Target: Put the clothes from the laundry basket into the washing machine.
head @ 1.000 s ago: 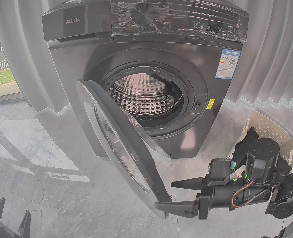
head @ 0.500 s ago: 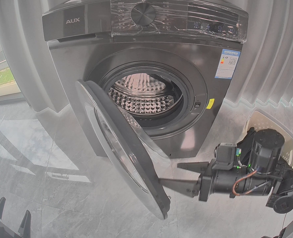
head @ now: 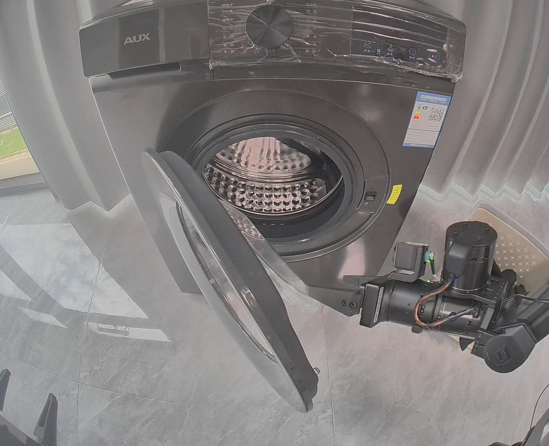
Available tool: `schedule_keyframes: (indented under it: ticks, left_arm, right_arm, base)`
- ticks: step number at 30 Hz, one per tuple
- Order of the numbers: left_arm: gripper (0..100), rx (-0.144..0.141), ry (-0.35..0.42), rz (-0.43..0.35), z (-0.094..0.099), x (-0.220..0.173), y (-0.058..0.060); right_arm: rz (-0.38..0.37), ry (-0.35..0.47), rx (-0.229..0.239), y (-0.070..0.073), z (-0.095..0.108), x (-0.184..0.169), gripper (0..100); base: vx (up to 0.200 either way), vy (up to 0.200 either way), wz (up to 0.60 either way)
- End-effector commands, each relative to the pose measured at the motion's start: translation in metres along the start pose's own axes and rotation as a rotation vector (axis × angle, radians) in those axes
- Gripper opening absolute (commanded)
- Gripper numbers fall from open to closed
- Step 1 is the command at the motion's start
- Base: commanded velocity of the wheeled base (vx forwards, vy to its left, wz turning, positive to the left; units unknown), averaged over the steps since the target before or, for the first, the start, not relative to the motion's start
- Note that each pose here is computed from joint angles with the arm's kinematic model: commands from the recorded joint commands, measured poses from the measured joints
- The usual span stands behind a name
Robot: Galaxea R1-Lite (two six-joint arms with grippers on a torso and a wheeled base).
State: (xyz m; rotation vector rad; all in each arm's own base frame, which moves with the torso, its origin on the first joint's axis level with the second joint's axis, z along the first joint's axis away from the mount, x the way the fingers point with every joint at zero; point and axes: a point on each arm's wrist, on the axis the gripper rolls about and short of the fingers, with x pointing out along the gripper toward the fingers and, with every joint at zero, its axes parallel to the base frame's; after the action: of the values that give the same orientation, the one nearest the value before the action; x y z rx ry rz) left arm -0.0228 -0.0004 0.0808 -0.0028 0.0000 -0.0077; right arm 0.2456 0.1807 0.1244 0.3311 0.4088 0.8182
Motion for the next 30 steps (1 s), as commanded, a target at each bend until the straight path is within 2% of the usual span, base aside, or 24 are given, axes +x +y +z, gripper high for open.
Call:
schedule_keyframes:
  ticks: [1,5,7,15,22,30]
  left_arm:
    - [100,0.001,0.000,0.000,-0.005,0.000,0.000]
    - [100,0.000,0.000,0.000,-0.005,0.000,0.000]
    - [100,0.000,0.000,0.000,-0.005,0.000,0.000]
    - [100,0.000,0.000,0.000,-0.005,0.000,0.000]
    - [100,0.000,0.000,0.000,-0.005,0.000,0.000]
    - [100,0.000,0.000,0.000,-0.005,0.000,0.000]
  right_arm:
    - [-0.044,0.027,0.013,-0.015,-0.009,0.024,100]
    - [-0.069,0.028,0.016,-0.022,-0.011,0.034,100]
    - [-0.092,0.030,0.024,-0.032,-0.012,0.039,100]
    - [-0.135,0.038,0.042,-0.050,-0.015,0.045,100]
    - [-0.122,0.071,0.037,-0.044,-0.025,0.045,100]
    - [-0.070,0.121,0.024,-0.023,-0.039,0.045,100]
  base:
    - [0.000,0.000,0.00]
    - [0.000,0.000,0.00]
    - [0.000,0.000,0.00]
    - [0.000,0.000,0.00]
    - [0.000,0.000,0.00]
    - [0.000,0.000,0.00]
